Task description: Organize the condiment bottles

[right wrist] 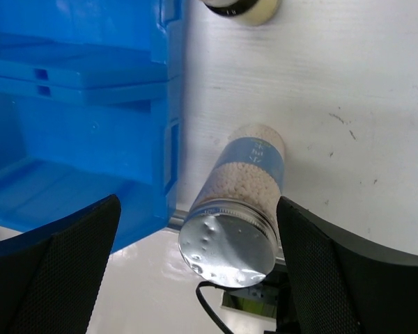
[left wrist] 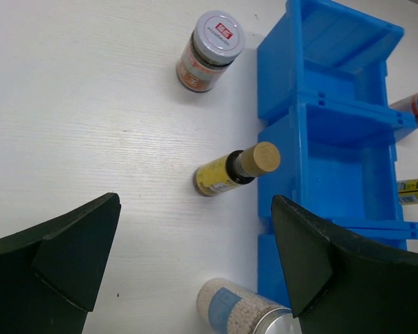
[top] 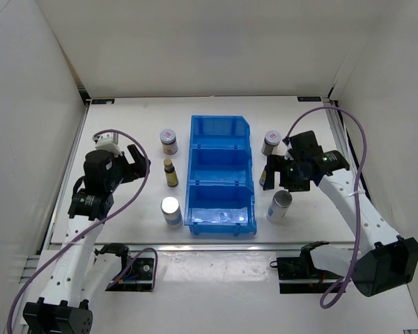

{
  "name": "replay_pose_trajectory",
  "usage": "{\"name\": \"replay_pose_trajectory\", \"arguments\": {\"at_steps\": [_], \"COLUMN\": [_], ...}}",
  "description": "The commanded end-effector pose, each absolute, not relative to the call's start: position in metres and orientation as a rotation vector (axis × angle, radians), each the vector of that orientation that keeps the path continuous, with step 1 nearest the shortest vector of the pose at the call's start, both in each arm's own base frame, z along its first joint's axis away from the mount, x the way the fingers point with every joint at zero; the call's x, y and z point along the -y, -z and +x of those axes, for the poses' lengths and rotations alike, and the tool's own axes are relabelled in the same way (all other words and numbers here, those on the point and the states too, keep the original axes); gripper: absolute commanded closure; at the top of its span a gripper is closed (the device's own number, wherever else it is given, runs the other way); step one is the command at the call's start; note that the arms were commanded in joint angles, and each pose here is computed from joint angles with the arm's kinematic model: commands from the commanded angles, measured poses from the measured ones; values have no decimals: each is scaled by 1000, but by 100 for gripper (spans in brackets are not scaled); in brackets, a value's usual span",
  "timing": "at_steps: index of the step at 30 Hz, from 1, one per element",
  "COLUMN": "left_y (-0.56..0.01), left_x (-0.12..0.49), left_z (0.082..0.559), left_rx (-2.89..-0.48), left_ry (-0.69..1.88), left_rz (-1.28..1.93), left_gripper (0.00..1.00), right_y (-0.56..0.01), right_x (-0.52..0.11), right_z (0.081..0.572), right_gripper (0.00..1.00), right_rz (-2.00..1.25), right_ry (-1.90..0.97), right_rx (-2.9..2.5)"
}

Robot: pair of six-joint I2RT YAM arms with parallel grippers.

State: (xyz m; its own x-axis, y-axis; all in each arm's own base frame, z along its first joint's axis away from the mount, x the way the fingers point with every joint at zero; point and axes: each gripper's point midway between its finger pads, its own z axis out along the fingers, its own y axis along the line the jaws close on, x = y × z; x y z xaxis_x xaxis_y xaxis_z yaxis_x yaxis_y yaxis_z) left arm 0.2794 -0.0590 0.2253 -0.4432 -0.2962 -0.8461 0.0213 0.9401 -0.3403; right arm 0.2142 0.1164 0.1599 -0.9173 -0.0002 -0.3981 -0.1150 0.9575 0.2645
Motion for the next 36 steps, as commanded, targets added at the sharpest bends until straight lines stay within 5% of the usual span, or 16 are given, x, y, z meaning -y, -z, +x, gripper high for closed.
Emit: {"name": "replay_pose_trajectory", "arguments": {"at_steps": [1,18,21,25,26,29,36], "left_y": [-230,-216,-219,-221,-221,-222,-222], "left_x": [48,45,45,45,45,46,46], "left_z": [275,280,279,278,278,275,275], "left_rx": [-1986,-2077,-2066,-2057,-2057,-2059,-2058], "left_ry": [292,222,225,227,227,236,242], "left_rz": [-229,-248,-247,-246,-246,-241,-250], "left_gripper": [0,0,0,0,0,0,0], "right_y": [-157,-125,-124,-131,-136,-167,-249], "right_x": [-108,-103,-101,-95,-92,-93,-132], "right_z": [199,166,159,154,156,163,182], "right_gripper": [5,16,30,66,82,99,100], "right_rz": [-76,30,48,85,90,88,-118], "right_ry": [-349,-11,18,34,45,10,-225], "right_rx": [-2764,-2901,-2922,-2900,-2874,-2790,-2632]}}
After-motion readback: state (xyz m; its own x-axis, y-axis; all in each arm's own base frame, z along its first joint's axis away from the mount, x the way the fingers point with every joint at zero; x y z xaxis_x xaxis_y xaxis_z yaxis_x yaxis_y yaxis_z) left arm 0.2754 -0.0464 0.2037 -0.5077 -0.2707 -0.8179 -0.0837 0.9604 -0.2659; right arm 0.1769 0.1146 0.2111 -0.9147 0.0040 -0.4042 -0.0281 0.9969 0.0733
